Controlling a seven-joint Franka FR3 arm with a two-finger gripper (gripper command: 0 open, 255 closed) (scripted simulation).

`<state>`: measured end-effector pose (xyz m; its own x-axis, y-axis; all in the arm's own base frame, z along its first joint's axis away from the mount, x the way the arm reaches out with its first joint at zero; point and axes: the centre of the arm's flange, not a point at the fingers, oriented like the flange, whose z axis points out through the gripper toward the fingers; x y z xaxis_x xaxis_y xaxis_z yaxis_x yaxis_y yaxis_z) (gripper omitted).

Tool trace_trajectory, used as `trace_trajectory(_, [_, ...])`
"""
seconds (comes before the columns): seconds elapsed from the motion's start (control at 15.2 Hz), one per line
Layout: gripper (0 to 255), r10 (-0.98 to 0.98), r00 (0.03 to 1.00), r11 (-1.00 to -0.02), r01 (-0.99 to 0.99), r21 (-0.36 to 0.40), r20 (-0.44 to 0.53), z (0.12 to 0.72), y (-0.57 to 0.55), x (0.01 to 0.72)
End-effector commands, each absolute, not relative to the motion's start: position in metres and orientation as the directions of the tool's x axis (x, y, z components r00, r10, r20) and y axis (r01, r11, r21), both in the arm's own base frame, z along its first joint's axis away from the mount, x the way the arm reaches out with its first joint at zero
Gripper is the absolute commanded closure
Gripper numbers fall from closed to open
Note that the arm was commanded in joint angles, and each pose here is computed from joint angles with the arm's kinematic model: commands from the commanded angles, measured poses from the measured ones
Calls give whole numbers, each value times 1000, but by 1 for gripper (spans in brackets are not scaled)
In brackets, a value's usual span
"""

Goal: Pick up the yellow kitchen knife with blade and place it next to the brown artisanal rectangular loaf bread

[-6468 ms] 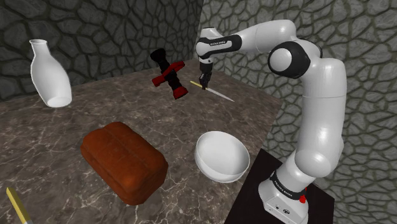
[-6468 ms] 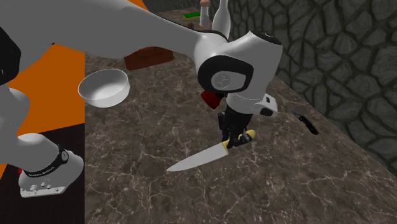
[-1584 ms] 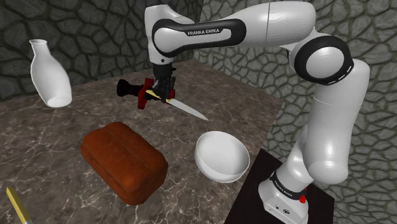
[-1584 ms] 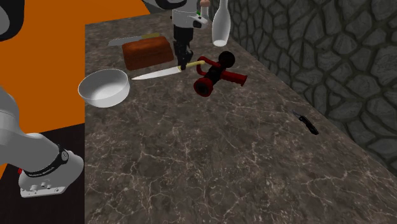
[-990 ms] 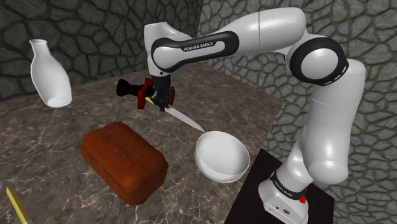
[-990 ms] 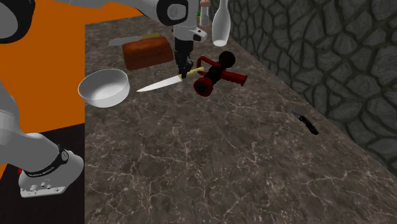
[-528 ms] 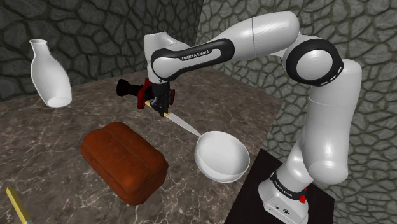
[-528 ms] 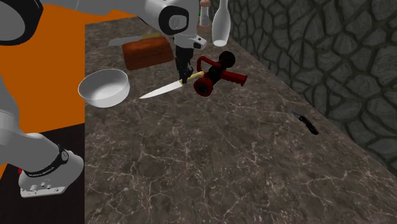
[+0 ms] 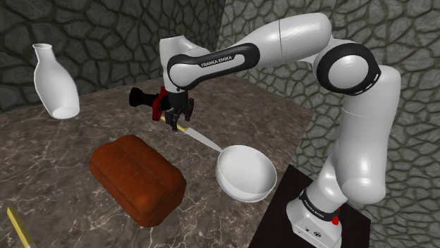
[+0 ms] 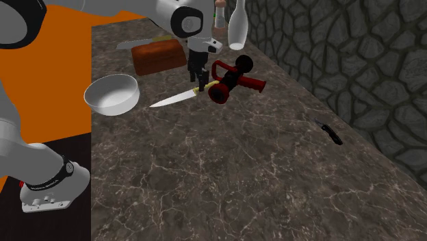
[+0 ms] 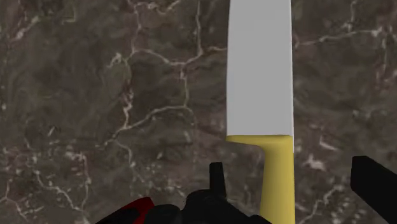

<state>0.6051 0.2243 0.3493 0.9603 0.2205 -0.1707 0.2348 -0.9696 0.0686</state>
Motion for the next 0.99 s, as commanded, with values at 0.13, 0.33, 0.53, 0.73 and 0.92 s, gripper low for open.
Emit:
trace_trajectory(0.13, [0, 220, 960, -970, 235, 69, -171, 349, 224, 605])
trace_trajectory(0.33, [0, 220, 960, -970, 235, 69, -171, 388, 229, 611])
trace_trajectory(0.53, [0, 220, 960, -970, 235, 69, -171, 398, 230, 613])
trace_trajectory(0.73, [0, 220, 960, -970, 235, 69, -171, 398, 230, 613])
trace_trajectory(0.92, [0, 220, 960, -970, 235, 69, -171, 398, 230, 613])
